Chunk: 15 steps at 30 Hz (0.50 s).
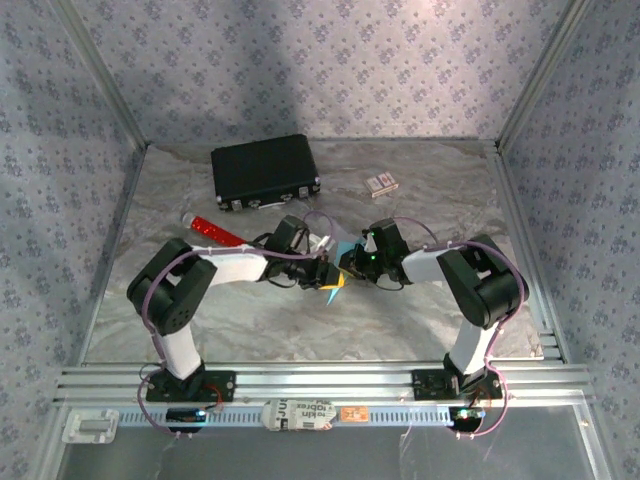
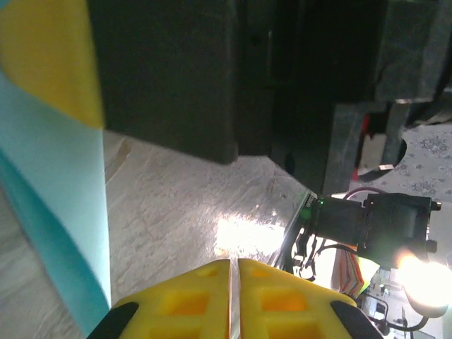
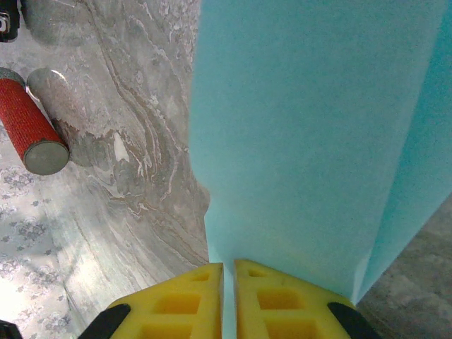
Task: Fold a paper plane with a square sheet of paper (pick it up from the middle)
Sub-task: Fold the wing for the fifth time at the center of the table.
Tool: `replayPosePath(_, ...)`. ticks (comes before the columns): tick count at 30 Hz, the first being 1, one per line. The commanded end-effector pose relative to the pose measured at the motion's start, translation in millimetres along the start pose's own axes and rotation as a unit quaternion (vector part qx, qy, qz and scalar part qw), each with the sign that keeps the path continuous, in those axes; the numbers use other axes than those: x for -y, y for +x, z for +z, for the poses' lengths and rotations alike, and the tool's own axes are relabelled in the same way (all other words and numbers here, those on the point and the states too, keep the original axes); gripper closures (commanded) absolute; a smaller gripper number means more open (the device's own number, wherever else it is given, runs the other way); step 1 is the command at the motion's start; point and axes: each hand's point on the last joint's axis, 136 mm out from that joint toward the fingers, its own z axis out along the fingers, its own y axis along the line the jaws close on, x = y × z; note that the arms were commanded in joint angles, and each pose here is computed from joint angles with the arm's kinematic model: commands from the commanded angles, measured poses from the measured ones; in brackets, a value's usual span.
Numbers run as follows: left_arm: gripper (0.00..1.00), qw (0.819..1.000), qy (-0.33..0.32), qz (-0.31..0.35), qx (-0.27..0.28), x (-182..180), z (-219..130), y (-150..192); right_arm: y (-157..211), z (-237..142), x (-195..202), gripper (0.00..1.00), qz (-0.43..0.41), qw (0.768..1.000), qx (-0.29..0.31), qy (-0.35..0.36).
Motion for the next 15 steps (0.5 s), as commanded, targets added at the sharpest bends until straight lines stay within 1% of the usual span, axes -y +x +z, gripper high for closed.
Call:
replayPosePath(1,0.88,1.0,-0.002,0.005,-0.01,-0.4,9.9,-2.1,12.9,7.1,43.9,0.86,0.033,0.996,-0.008,0.079)
replayPosePath(7,0.86,0.999,-0.026,0.005,-0.024,-16.7,20.1,-0.3,13.5,7.8,42.9,0.86,0.032,0.996,-0.01,0.079)
replayPosePath(15,0.86,0.994,-0.089,0.003,-0.058,-53.8,20.6,23.9,15.4,7.5,46.4,0.86,0.034,0.996,-0.012,0.084)
